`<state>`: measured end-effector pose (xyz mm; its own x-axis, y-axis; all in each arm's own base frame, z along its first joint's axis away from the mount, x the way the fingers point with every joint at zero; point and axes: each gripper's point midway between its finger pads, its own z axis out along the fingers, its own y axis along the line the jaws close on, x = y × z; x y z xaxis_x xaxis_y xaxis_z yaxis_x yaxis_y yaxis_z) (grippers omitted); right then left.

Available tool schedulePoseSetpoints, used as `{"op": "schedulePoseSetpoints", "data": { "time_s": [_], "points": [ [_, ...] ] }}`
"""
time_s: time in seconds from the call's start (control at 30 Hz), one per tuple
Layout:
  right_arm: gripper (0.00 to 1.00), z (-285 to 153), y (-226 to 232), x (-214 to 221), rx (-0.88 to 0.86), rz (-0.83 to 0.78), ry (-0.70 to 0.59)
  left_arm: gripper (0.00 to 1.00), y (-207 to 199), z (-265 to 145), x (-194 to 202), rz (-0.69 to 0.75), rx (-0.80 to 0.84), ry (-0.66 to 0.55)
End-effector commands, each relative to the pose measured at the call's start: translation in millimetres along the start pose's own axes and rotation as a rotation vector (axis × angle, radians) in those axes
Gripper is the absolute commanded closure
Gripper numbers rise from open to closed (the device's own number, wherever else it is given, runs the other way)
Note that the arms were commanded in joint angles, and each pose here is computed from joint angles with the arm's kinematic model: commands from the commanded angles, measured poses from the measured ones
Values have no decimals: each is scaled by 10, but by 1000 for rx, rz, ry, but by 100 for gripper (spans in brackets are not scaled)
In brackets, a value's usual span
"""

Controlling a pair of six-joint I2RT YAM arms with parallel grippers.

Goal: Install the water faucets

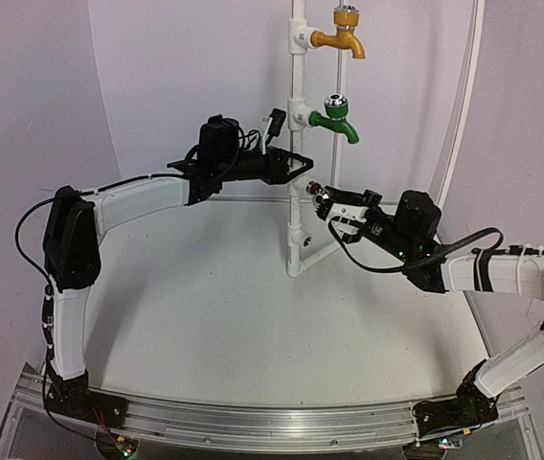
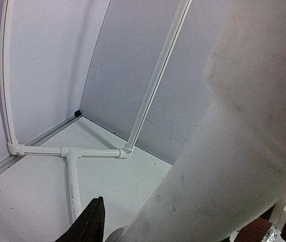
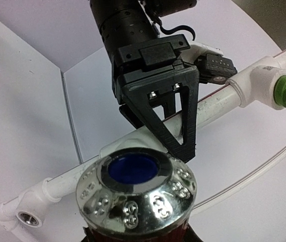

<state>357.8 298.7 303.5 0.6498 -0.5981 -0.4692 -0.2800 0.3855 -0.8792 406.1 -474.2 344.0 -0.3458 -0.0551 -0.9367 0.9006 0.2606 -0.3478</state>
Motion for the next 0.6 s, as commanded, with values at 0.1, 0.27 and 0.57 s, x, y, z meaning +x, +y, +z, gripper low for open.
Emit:
{"op": "schedulePoseSetpoints", "data": {
  "time_s": [0.1,0.27,0.57],
  "points": [
    [100,39,-446,-24,202,232,-28,100,-117,25,158,-167,-6,53],
    [100,31,-405,29,226,327,-35,100,-135,34,187,-169,-5,58],
    [100,19,-319,178,263,488,-17,100,-140,41,215,-175,-7,63]
  ]
}}
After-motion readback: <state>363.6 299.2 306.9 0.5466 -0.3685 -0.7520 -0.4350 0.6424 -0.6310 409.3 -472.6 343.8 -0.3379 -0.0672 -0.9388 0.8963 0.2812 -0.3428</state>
